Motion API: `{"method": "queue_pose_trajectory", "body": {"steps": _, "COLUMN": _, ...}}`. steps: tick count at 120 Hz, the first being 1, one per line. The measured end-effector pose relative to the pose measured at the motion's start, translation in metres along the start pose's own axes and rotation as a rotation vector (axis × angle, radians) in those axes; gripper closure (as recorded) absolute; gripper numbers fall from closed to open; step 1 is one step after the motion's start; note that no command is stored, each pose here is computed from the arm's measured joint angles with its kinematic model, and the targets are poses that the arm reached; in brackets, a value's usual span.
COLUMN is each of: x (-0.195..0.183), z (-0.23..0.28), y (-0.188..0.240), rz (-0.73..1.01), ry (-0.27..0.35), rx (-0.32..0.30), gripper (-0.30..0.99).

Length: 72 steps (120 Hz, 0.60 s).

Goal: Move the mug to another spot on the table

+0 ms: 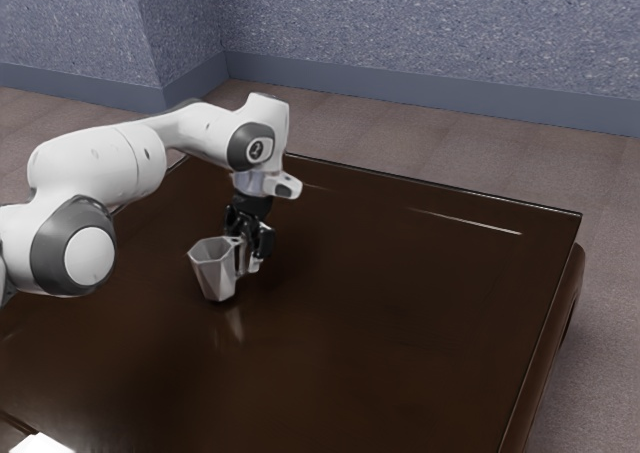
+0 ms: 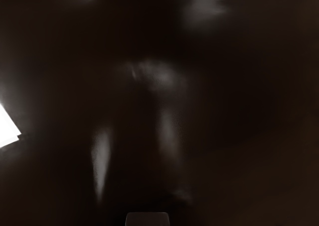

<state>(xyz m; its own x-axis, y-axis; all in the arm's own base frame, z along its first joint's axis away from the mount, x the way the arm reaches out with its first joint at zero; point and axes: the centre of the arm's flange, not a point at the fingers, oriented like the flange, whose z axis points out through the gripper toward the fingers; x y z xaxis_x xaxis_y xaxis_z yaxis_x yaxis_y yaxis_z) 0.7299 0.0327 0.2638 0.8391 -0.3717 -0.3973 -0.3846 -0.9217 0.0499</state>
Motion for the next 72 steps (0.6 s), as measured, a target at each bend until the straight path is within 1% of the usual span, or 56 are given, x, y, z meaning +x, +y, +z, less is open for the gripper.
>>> {"method": "queue_pose_trajectory", "body": {"steps": 19, "x": -0.003, "z": -0.027, "y": -0.001, "rz": -0.007, "ry": 0.070, "rx": 0.032, "gripper": 0.06}}
{"method": "queue_pose_trajectory", "body": {"steps": 31, "x": -0.021, "z": -0.078, "y": 0.004, "rz": -0.017, "ry": 0.145, "rx": 0.079, "gripper": 0.04}}
{"method": "queue_pose_trajectory", "body": {"steps": 39, "x": -0.045, "z": -0.133, "y": 0.015, "rz": -0.026, "ry": 0.218, "rx": 0.121, "gripper": 0.03}}
{"method": "queue_pose_trajectory", "body": {"steps": 47, "x": -0.079, "z": -0.173, "y": 0.027, "rz": -0.050, "ry": 0.268, "rx": 0.123, "gripper": 0.02}}
{"method": "queue_pose_trajectory", "body": {"steps": 56, "x": -0.113, "z": -0.186, "y": 0.047, "rz": -0.063, "ry": 0.287, "rx": 0.135, "gripper": 0.01}}
{"method": "queue_pose_trajectory", "body": {"steps": 65, "x": -0.150, "z": -0.201, "y": 0.061, "rz": -0.100, "ry": 0.335, "rx": 0.148, "gripper": 0.01}}
{"method": "queue_pose_trajectory", "body": {"steps": 72, "x": -0.178, "z": -0.208, "y": 0.065, "rz": -0.143, "ry": 0.366, "rx": 0.148, "gripper": 0.01}}
